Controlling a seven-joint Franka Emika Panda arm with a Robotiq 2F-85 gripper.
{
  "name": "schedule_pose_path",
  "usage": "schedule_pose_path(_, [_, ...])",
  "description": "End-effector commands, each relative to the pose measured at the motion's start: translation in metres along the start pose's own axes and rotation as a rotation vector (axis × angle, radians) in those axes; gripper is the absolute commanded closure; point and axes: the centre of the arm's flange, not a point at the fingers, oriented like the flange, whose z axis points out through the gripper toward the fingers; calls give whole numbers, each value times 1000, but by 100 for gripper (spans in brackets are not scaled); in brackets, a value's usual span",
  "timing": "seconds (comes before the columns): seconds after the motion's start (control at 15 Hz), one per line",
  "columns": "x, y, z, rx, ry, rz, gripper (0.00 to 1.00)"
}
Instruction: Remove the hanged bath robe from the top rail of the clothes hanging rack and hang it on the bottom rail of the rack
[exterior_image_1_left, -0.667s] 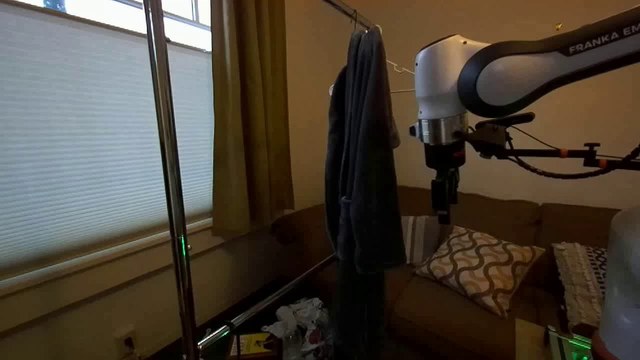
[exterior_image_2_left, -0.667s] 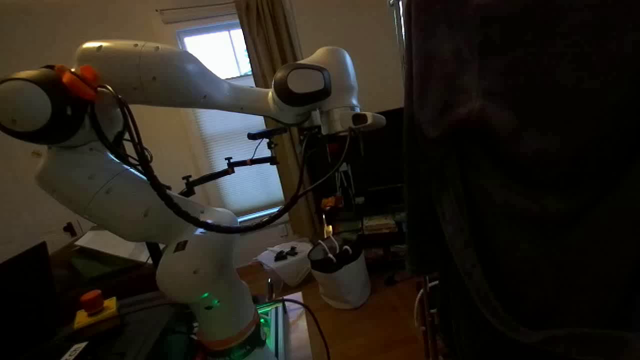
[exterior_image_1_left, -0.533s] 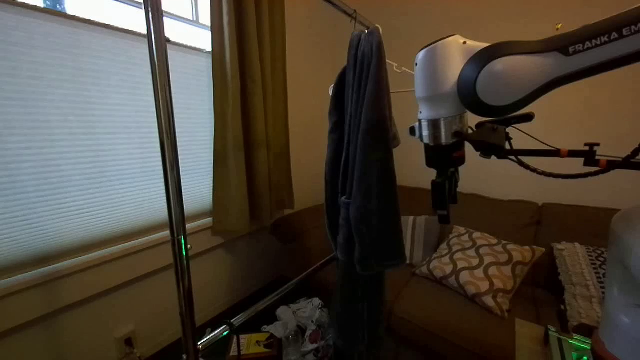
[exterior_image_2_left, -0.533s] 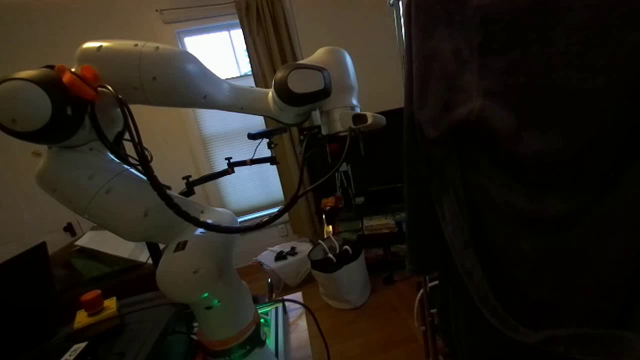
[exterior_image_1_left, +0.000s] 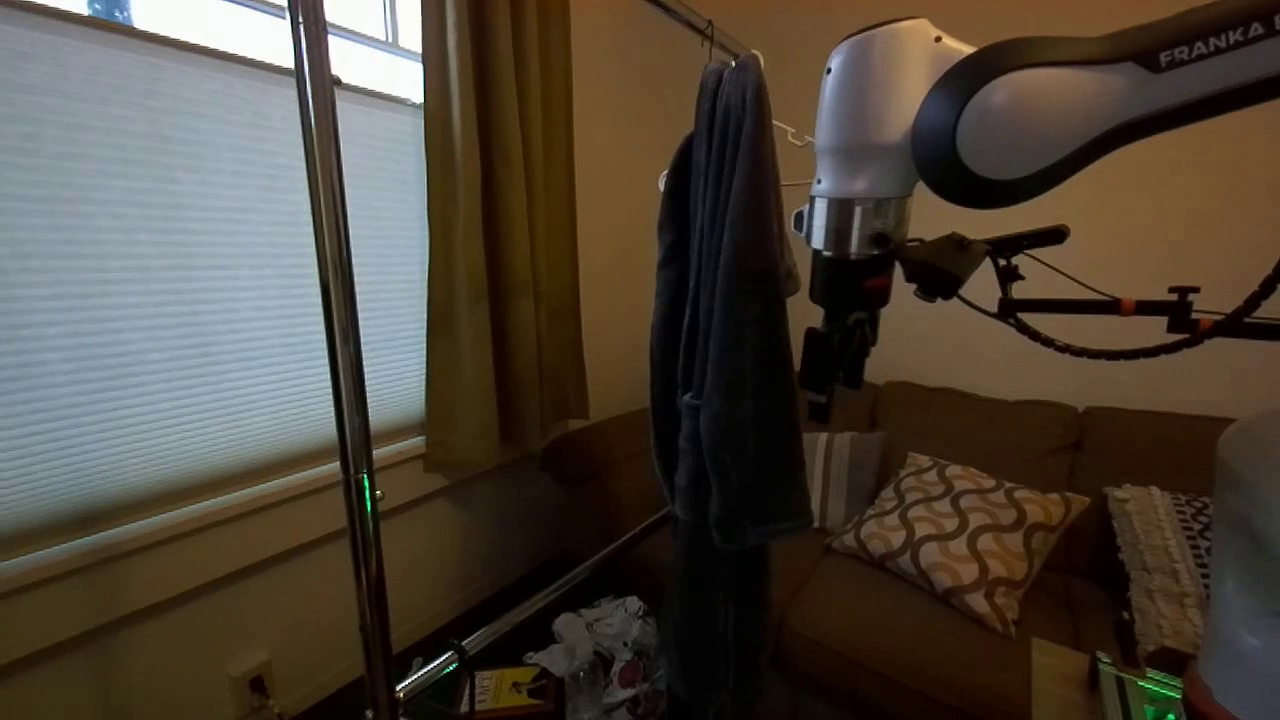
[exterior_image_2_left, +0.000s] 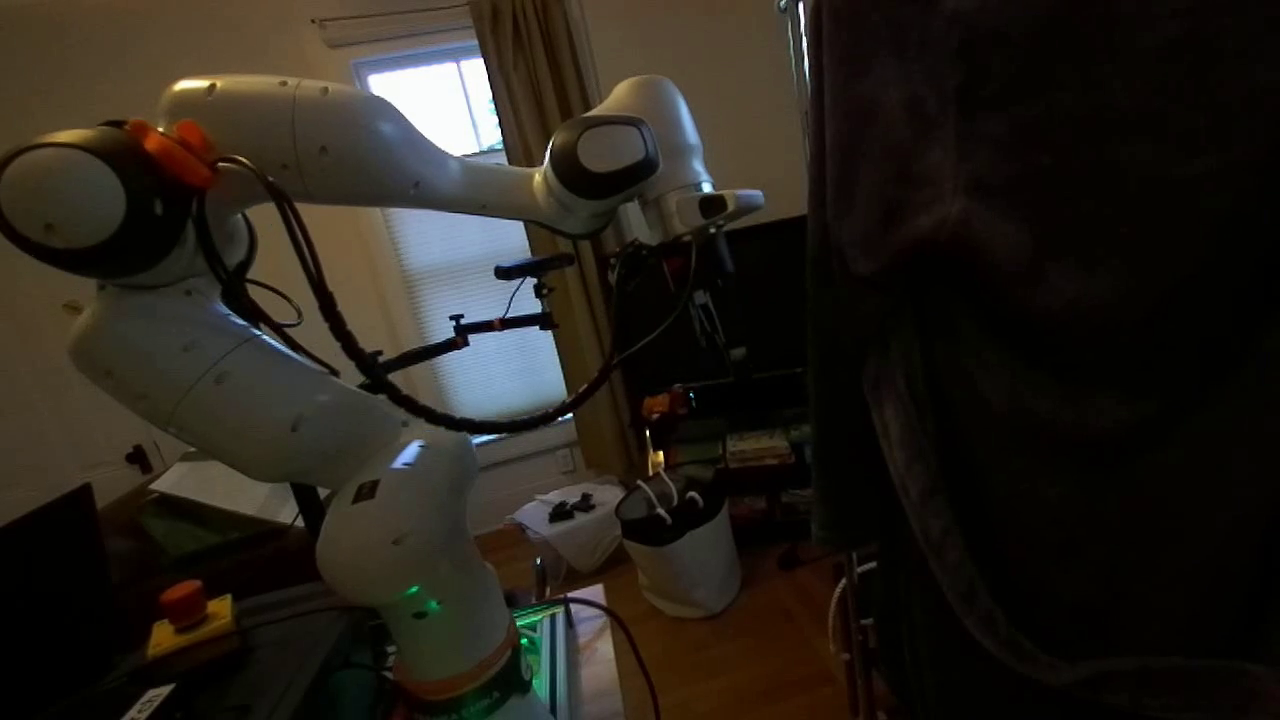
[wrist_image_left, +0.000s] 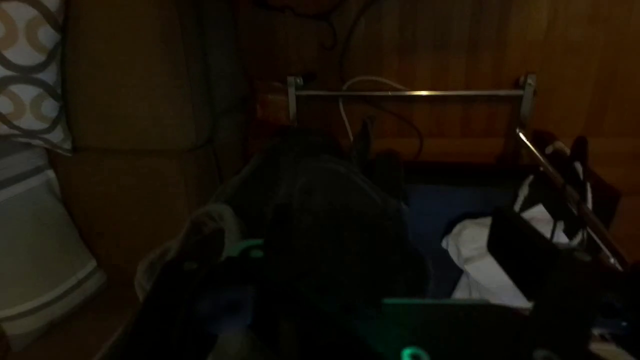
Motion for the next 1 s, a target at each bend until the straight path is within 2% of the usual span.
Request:
schedule_pose_path(0.0, [18, -42, -31, 35, 101, 26, 0])
schedule_pose_path(0.13, [24, -62, -53, 24, 151, 51, 0])
schedule_pose_path(0.2, [25, -72, -68, -12, 188, 75, 0])
schedule_pose_path(0.33, [28, -84, -102, -72, 294, 139, 0])
schedule_pose_path(0.47, [28, -90, -139, -83, 387, 206, 0])
schedule_pose_path(0.73, [27, -72, -205, -76, 542, 380, 0])
schedule_pose_path(0.87, [33, -46, -222, -75, 595, 479, 0])
schedule_pose_path(0.93, [34, -34, -221, -111, 611, 522, 0])
